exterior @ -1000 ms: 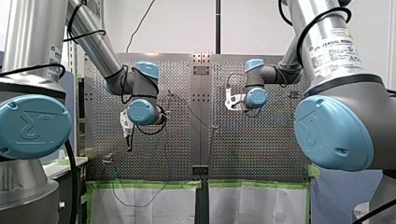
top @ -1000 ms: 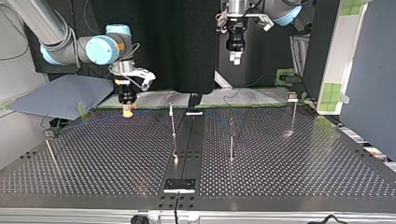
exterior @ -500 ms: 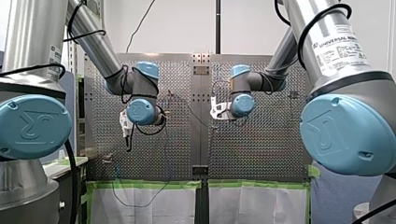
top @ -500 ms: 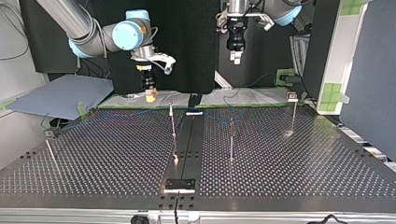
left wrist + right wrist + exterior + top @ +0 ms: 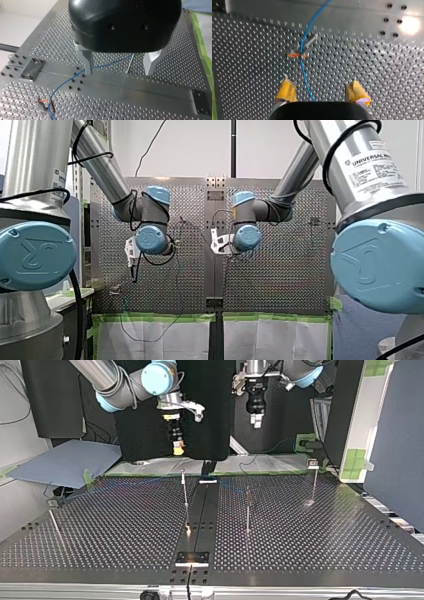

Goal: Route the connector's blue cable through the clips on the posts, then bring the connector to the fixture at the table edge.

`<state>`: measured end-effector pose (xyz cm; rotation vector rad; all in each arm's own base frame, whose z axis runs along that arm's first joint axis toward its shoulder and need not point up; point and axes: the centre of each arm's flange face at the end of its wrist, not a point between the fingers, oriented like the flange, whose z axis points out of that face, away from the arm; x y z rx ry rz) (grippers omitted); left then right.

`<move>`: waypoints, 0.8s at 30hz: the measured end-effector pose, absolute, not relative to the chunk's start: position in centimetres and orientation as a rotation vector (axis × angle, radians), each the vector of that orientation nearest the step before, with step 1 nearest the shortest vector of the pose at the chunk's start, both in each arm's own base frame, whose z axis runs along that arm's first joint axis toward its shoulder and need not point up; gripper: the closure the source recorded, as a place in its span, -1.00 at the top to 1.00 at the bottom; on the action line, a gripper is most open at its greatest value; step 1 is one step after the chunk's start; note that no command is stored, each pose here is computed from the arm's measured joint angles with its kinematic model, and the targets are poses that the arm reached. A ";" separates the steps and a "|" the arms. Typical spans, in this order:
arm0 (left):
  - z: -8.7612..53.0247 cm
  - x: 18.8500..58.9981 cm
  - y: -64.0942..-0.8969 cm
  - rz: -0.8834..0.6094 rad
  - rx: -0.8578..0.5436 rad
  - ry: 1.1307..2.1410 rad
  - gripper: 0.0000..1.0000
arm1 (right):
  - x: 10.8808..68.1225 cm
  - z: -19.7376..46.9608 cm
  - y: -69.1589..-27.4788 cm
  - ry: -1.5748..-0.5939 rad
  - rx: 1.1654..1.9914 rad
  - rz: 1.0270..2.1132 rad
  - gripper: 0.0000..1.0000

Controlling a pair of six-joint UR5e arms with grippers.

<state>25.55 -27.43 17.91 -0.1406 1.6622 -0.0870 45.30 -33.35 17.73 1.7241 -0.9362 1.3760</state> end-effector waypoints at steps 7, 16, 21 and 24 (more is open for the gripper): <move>17.8 25.3 -26.9 -0.031 -0.148 1.675 1.00 | 46.5 17.2 -30.4 -0.912 1.747 1.379 1.00; 17.7 25.1 -26.4 0.017 -0.158 1.686 1.00 | 46.8 17.0 -28.9 -0.925 1.724 1.342 1.00; 17.7 25.0 -26.2 0.038 -0.162 1.692 1.00 | 46.4 17.0 -29.2 -0.941 1.704 1.322 1.00; 17.7 25.0 -26.2 0.042 -0.163 1.693 1.00 | 46.3 17.0 -29.3 -0.945 1.701 1.318 1.00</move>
